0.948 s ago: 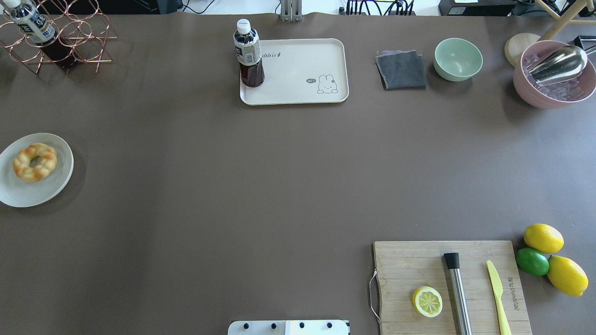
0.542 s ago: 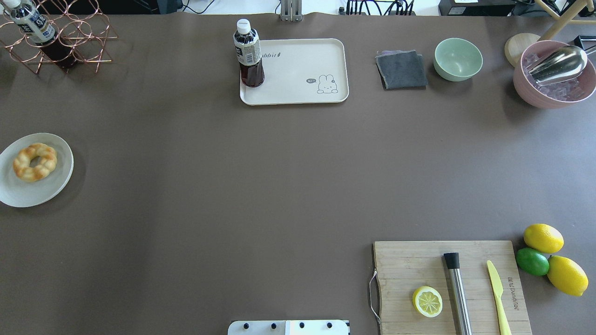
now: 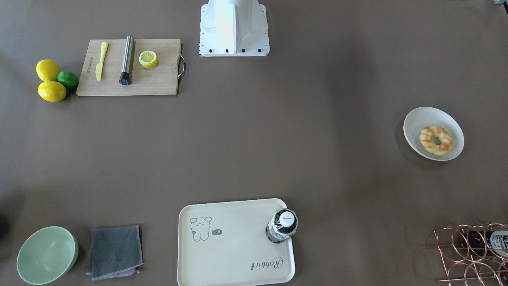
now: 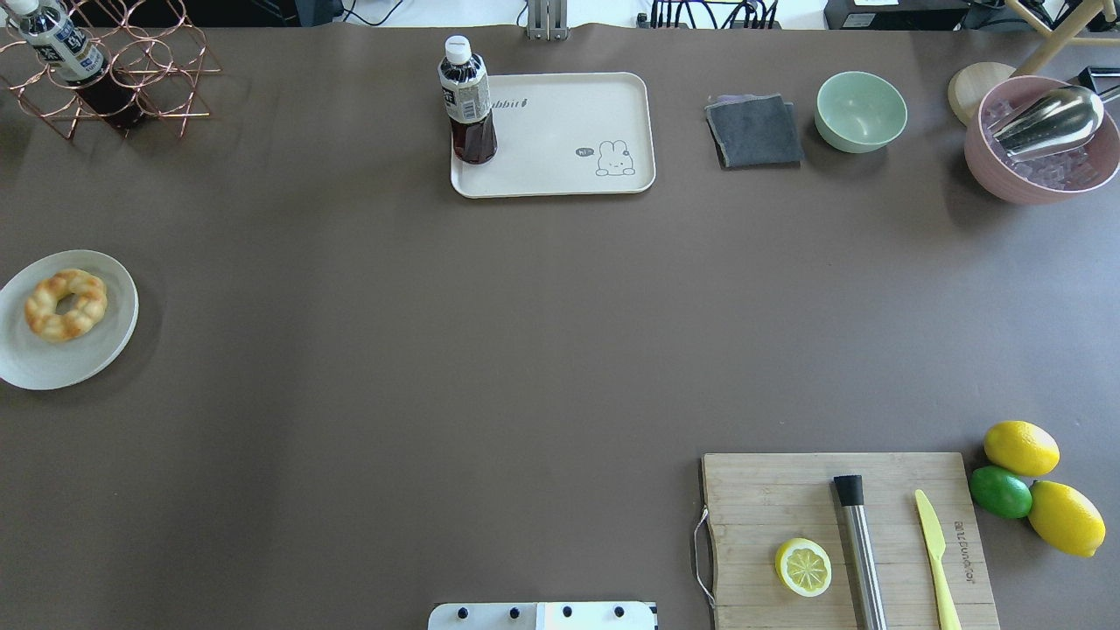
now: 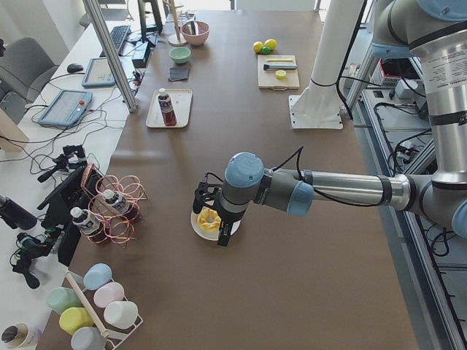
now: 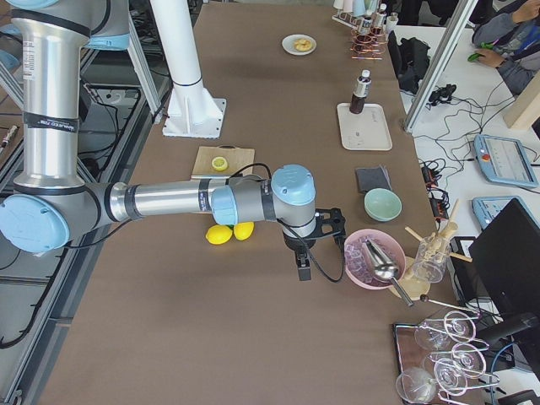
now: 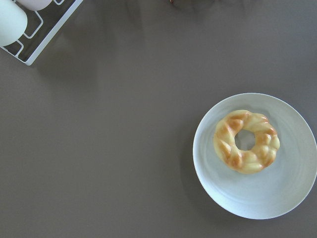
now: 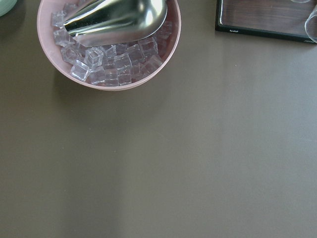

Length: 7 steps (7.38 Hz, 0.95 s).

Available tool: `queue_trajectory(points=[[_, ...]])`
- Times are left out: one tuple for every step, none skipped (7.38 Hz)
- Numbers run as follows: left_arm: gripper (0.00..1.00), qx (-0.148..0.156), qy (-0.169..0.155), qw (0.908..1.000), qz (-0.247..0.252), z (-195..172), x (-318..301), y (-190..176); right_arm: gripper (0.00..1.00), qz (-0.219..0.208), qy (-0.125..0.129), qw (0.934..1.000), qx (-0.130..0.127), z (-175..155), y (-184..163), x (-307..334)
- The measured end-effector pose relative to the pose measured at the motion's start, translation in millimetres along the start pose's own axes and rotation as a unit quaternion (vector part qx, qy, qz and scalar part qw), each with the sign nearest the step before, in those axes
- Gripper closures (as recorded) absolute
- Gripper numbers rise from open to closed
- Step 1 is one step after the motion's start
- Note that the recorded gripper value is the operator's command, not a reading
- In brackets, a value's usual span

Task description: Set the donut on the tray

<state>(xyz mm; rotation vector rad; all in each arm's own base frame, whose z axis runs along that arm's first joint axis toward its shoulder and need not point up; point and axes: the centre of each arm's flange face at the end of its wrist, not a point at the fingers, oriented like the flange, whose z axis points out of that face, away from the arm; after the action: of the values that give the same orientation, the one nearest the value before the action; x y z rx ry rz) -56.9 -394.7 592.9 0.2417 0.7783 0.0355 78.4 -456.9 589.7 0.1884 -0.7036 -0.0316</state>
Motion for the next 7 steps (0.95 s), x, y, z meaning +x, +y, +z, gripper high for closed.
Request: queue_trajectory(points=[[0.02, -0.007, 0.0, 1.0, 0.001, 8, -1, -1, 0.0, -0.003, -0.001, 1.0, -0.001, 1, -1, -3], [0.02, -0.022, 0.001, 0.9997, 0.001, 25, 3, -4, 0.0, -0.005, -0.002, 1.0, -0.001, 2, -2, -5], [0.02, -0.033, -0.003, 0.9995, 0.002, 47, 10, -12, 0.0, -0.007, -0.002, 1.0, -0.001, 2, -3, -6], [0.02, -0.035, -0.008, 0.9993, 0.011, 76, 11, -20, 0.0, -0.009, -0.004, 1.0, 0.001, 1, -3, -7], [0.02, -0.031, -0.007, 0.9994, 0.015, 102, 10, -28, 0.0, -0.012, -0.005, 0.9999, 0.005, 2, -3, -7], [0.02, -0.031, -0.004, 0.9993, 0.02, 124, 11, -34, 0.0, -0.014, -0.006, 0.9999, 0.007, 2, -4, -7], [0.02, -0.033, 0.0, 0.9991, 0.025, 141, 15, -39, 0.0, -0.015, -0.007, 0.9998, 0.007, 3, -4, -7]])
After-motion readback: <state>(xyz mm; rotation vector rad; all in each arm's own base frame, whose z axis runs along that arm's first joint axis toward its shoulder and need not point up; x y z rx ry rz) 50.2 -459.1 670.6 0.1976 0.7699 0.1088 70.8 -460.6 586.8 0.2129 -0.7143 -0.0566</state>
